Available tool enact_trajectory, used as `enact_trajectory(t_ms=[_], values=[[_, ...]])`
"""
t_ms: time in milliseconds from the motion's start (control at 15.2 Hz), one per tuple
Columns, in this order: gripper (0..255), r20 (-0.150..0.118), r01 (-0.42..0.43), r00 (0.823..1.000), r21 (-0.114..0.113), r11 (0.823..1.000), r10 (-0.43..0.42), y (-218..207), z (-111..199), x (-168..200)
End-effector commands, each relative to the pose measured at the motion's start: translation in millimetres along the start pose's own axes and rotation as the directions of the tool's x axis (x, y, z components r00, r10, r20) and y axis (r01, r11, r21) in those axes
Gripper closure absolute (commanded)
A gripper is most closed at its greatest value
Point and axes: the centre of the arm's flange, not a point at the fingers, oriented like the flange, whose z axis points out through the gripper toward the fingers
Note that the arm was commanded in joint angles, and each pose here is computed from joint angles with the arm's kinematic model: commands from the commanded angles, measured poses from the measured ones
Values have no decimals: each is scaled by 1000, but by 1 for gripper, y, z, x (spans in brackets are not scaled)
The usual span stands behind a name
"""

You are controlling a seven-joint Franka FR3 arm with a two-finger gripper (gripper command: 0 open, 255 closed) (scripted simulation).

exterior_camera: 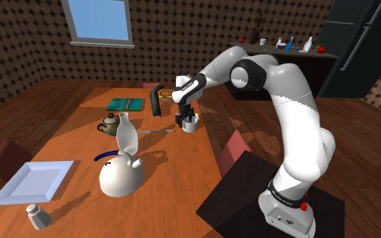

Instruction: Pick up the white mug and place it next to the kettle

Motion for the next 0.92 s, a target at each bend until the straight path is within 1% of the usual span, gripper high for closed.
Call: enact_trajectory(t_ms=[0, 528, 594, 858], values=[[0, 0, 0, 1000, 0, 1000, 0, 1, 13, 0], [0, 0, 0, 1000, 0, 1000, 0, 1, 13, 0], [255, 0, 0, 1000, 0, 1000, 0, 1, 13, 0], [255, 0, 0, 1000, 0, 1000, 0, 1, 13, 0]])
